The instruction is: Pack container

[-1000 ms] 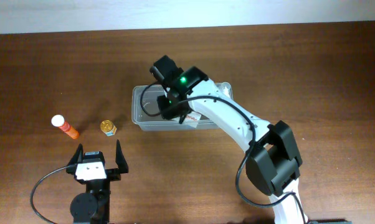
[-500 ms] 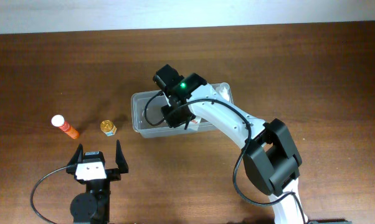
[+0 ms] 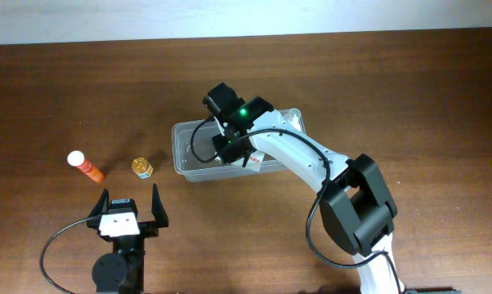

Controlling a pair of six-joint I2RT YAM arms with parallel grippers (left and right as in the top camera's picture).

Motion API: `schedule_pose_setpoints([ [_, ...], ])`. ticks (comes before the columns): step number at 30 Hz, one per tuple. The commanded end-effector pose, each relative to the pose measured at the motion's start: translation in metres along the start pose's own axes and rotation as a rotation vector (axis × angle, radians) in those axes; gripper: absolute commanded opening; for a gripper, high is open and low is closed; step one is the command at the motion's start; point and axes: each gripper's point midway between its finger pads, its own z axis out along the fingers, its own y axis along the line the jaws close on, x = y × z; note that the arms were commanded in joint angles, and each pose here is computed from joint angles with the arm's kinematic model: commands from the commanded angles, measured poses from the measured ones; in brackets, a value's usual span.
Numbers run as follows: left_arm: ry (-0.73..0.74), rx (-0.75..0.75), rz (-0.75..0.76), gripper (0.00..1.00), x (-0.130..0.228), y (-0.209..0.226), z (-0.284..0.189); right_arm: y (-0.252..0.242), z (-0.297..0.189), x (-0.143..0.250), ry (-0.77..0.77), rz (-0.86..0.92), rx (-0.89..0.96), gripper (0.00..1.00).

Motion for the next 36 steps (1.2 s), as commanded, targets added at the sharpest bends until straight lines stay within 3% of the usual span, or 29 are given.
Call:
schedule_pose_setpoints([
  [1, -0.002, 0.004, 0.019, 0.99, 0.002, 0.000, 0.000, -0.010, 0.009, 0.002, 0.012, -0.005, 0.039, 0.28],
  [36, -0.001, 0.004, 0.019, 0.99, 0.002, 0.000, 0.000, -0.019, 0.023, 0.009, 0.051, 0.103, 0.062, 0.28],
])
